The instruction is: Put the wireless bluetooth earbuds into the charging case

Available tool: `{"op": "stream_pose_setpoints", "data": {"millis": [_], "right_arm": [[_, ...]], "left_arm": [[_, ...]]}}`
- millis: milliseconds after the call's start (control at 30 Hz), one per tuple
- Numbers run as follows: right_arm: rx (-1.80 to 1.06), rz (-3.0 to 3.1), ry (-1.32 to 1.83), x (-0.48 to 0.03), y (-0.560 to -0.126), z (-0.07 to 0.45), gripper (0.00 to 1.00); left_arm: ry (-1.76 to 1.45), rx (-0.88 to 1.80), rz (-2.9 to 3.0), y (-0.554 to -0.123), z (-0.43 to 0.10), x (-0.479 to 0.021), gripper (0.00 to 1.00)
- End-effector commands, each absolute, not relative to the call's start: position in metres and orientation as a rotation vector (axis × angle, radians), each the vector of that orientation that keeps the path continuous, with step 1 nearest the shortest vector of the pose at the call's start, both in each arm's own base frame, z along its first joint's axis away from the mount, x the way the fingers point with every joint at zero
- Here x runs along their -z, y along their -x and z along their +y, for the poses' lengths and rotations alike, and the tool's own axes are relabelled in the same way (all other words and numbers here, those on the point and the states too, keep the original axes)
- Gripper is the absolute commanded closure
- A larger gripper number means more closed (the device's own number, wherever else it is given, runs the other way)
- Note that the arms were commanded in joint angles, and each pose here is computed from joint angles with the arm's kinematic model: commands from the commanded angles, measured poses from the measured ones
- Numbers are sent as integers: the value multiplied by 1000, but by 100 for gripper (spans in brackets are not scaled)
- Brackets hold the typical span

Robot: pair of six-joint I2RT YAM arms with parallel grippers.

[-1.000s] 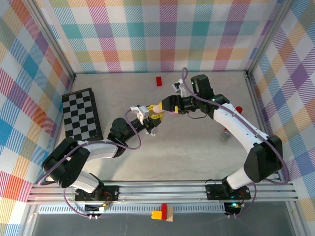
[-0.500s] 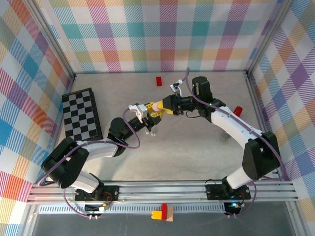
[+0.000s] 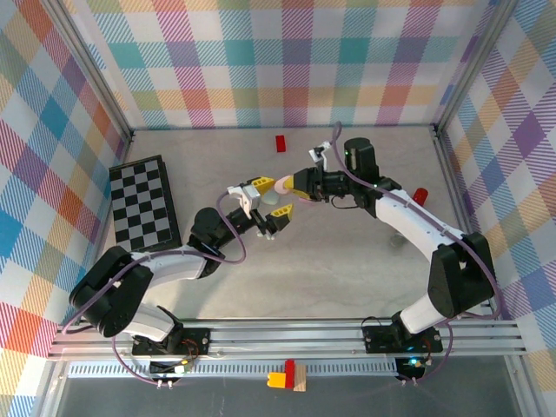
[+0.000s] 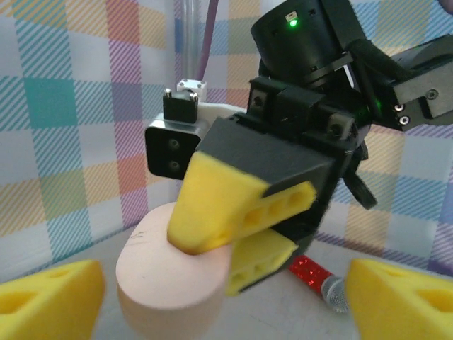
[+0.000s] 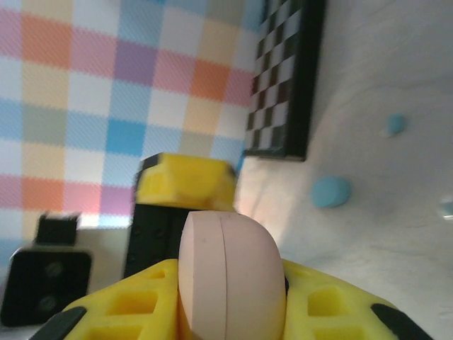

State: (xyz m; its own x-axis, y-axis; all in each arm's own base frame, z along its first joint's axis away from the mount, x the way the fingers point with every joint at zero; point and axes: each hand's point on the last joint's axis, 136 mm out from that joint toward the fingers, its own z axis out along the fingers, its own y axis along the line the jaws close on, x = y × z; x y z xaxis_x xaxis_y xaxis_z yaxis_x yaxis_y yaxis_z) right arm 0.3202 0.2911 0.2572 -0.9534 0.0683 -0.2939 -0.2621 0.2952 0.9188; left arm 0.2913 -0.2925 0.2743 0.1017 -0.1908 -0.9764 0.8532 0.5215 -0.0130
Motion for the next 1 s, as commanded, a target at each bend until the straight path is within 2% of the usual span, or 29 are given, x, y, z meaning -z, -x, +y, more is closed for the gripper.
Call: {"op": "stream_pose_setpoints", "data": {"millis": [0,200,400,733,833,967], "right_arm": [[-1496,2347,-18,-227,-341,258,83],[-1242,2472,-289,-155,-351,208,83],[-1118,2560,-474,-96,-335,180,83],[-995,2656,-579,-43,-311,160,82],[-950,2638,-592,-44,-315,153,72],[-876,2626,-588,-50,-319,143,56]], "left_arm": [[-742,849,1298,-283,-291,-257,5],[-1000,851,1482,-262,-300,-216,0],[-1156,860,1571,-250,-304,-197,0],[-1195,839,1606,-250,-303,-192,0],[-1168,787,1711,-256,-295,-185,0],[-1143,580,1922,-269,-267,-173,0]]}}
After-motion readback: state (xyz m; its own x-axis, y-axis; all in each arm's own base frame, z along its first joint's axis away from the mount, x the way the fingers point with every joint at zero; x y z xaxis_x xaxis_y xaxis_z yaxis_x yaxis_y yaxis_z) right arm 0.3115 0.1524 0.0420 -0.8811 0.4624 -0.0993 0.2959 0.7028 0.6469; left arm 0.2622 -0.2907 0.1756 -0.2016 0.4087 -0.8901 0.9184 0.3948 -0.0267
